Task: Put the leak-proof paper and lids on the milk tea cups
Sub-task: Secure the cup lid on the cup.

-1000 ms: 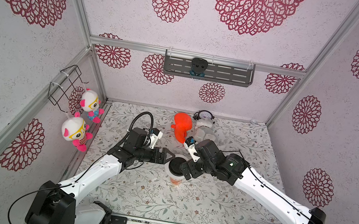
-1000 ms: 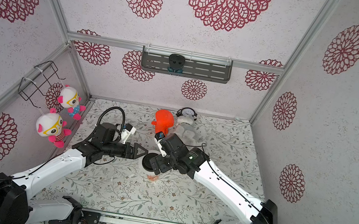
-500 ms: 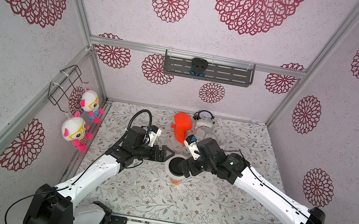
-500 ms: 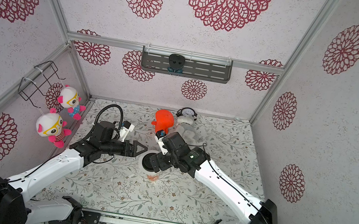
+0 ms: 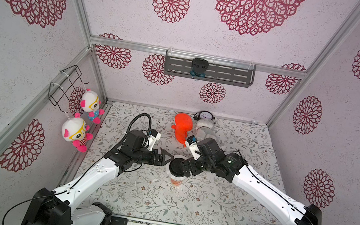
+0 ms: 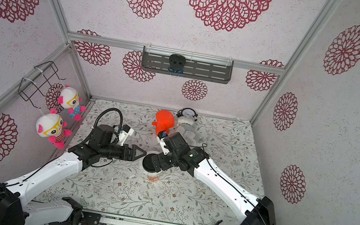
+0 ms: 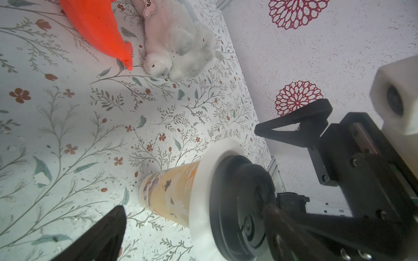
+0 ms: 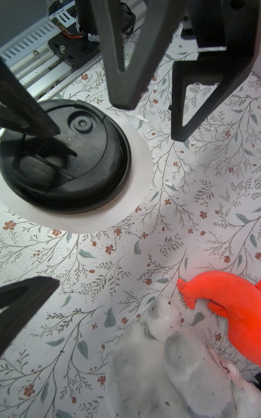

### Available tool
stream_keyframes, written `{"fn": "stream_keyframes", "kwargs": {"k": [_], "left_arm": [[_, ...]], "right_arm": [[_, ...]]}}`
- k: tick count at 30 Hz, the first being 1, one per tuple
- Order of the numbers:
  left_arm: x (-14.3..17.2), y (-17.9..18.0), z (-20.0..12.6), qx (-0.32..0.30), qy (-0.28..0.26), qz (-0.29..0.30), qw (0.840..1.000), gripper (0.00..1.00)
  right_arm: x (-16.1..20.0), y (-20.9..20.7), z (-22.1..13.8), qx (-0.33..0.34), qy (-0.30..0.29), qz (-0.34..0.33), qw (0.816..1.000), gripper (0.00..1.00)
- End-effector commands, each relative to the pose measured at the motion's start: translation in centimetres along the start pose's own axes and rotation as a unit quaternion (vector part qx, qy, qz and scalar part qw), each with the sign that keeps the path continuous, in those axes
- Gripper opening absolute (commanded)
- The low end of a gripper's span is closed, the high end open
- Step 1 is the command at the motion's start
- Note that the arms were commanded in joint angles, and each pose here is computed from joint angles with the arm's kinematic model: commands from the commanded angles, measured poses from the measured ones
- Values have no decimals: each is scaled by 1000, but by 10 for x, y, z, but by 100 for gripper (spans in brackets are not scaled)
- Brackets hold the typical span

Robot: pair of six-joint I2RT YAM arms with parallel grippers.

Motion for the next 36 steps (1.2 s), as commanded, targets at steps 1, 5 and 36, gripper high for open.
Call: {"fn": "stream_keyframes", "kwargs": {"k": [1, 5, 36], "left_arm": [[2, -2, 4, 13, 11, 15, 1000, 98], [4, 2, 9, 9, 18, 14, 1000, 97], [3, 11, 21, 2, 26, 7, 1000, 98]], "right_arm": [[-2, -5, -1, 7, -2, 9, 1000, 97], [-3, -7, 0, 8, -3, 11, 1000, 97], [3, -19, 15, -33, -11, 58, 998, 81]]}}
Point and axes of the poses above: each gripper's point midway between its finger pads, its own z axis out along the fingers, its own y axis along the line the jaws close on, x = y × z, the point moved 10 cm from there along -z, back along the fingers, and after that the axes turned 11 degrees about -z, right-handed, at the moved point
